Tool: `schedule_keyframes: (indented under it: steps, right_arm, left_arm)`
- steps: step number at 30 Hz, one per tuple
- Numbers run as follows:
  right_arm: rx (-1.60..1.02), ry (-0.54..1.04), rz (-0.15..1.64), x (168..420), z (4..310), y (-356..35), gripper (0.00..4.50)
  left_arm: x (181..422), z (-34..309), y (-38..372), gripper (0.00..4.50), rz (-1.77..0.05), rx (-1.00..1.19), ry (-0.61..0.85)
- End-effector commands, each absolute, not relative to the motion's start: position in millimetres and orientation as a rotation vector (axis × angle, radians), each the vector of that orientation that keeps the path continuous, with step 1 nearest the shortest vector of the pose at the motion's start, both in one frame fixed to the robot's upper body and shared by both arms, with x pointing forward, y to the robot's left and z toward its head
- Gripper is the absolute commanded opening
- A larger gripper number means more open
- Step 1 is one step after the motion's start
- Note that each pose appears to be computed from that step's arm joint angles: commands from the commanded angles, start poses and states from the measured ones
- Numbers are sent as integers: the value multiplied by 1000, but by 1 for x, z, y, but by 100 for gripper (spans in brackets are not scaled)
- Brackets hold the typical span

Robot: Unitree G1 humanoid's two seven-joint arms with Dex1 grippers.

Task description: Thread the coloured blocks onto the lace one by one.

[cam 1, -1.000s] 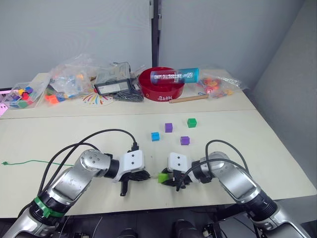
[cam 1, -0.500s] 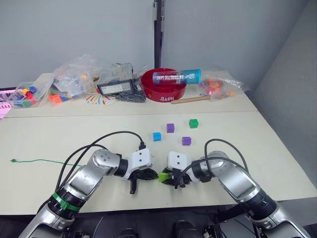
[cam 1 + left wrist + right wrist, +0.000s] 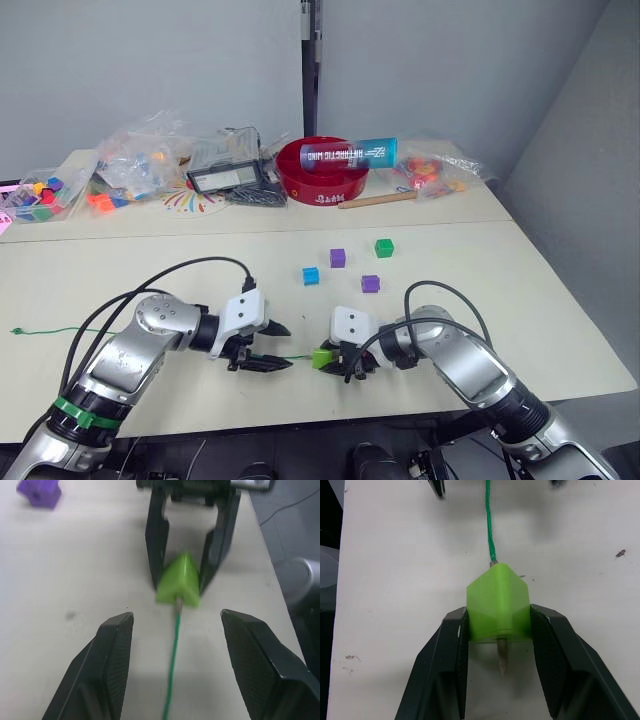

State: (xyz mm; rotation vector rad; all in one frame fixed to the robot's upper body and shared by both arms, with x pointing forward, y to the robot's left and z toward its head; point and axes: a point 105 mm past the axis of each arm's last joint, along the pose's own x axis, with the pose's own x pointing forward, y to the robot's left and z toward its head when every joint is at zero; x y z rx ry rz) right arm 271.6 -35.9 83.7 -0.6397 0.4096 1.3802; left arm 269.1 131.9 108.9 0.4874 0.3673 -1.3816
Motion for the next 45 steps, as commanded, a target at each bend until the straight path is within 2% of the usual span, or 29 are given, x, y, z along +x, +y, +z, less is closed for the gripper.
schedule_keyframes:
  steps: [1, 6, 9, 15, 16, 29, 33, 41, 42, 43, 45]
  right_arm:
    - [-653, 505, 1400, 264, 63, -38, 131]
    - [-666, 509, 1393, 264, 64, -42, 131]
    - [-670, 511, 1389, 263, 65, -42, 131]
    - [-674, 518, 1378, 264, 65, -45, 131]
    - [-674, 518, 1378, 264, 65, -45, 131]
    - [-668, 522, 1383, 263, 63, -41, 131]
    - [-668, 521, 1393, 262, 63, -39, 131]
    - [-668, 521, 1398, 263, 63, -38, 131]
    - [-666, 509, 1387, 265, 65, -37, 211]
    - [-664, 500, 1379, 267, 66, -37, 240]
    - [-645, 484, 1374, 268, 71, -38, 308]
  left_arm:
    - [273, 105, 138, 294, -1365, 504, 347]
    - [275, 91, 139, 294, -1351, 512, 355]
    - [272, 86, 137, 218, -1376, 490, 363]
    - [271, 83, 135, 22, -1388, 487, 351]
    - [271, 83, 135, 3, -1387, 488, 346]
    - [270, 86, 102, 3, -1430, 478, 259]
    - [278, 84, 92, 3, -1403, 487, 240]
    - [281, 93, 91, 3, -1390, 485, 249]
    - [278, 97, 91, 44, -1405, 469, 247]
    - [276, 99, 91, 59, -1416, 459, 245]
    - [271, 105, 93, 122, -1440, 439, 249]
